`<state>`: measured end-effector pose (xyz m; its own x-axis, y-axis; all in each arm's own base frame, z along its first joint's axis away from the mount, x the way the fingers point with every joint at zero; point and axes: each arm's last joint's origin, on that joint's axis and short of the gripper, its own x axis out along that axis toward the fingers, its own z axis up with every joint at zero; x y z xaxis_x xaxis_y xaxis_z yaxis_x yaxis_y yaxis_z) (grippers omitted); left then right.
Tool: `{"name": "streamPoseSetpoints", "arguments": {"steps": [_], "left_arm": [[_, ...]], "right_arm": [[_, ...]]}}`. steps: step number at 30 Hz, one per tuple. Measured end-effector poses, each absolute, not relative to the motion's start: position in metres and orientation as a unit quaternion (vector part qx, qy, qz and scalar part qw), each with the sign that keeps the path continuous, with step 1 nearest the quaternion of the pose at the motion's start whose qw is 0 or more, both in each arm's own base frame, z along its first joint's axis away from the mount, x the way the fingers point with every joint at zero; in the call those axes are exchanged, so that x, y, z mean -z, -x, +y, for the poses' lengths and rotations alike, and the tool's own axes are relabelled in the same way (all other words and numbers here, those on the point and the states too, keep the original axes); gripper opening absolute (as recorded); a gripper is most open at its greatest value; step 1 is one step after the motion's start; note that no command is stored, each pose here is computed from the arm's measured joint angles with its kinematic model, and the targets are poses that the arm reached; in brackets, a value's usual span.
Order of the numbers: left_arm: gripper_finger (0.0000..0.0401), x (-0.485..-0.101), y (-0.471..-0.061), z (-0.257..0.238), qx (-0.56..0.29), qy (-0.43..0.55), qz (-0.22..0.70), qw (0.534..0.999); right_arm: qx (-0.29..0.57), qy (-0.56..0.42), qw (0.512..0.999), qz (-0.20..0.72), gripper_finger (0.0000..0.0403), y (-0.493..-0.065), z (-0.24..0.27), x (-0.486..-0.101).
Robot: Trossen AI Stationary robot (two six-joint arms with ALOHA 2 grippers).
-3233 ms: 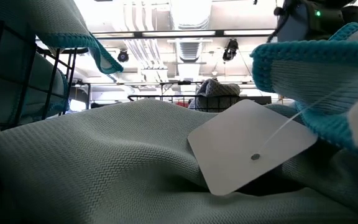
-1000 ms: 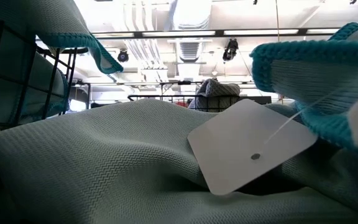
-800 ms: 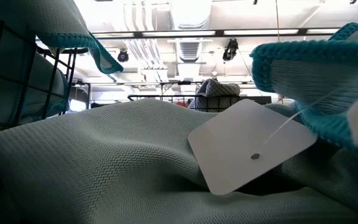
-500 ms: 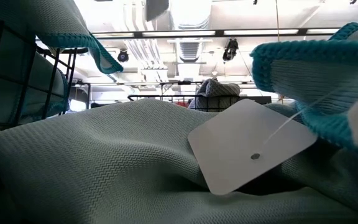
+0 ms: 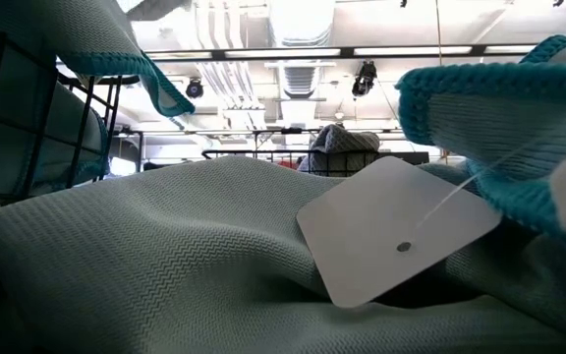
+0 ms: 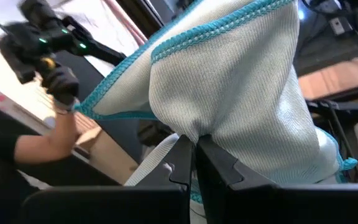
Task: Sort microfiber towel by color & place in baskets
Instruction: Put the right blue microfiber cloth into the bottom wire basket
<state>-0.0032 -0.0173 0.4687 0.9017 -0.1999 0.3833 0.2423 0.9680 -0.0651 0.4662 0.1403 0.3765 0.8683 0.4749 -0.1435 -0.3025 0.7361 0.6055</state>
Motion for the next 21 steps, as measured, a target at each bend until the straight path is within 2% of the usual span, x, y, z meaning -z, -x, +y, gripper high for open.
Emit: {"name": "streamPoseSetpoints", "arguments": {"steps": [21], "left_arm": [[0.0, -0.469, 0.003, -0.017, 0.114, 0.054, -0.194, 0.973]], "right_arm": [[-0.191, -0.305, 0.911, 0.2, 0.0016, -0.492, 0.148, -0.342]]}}
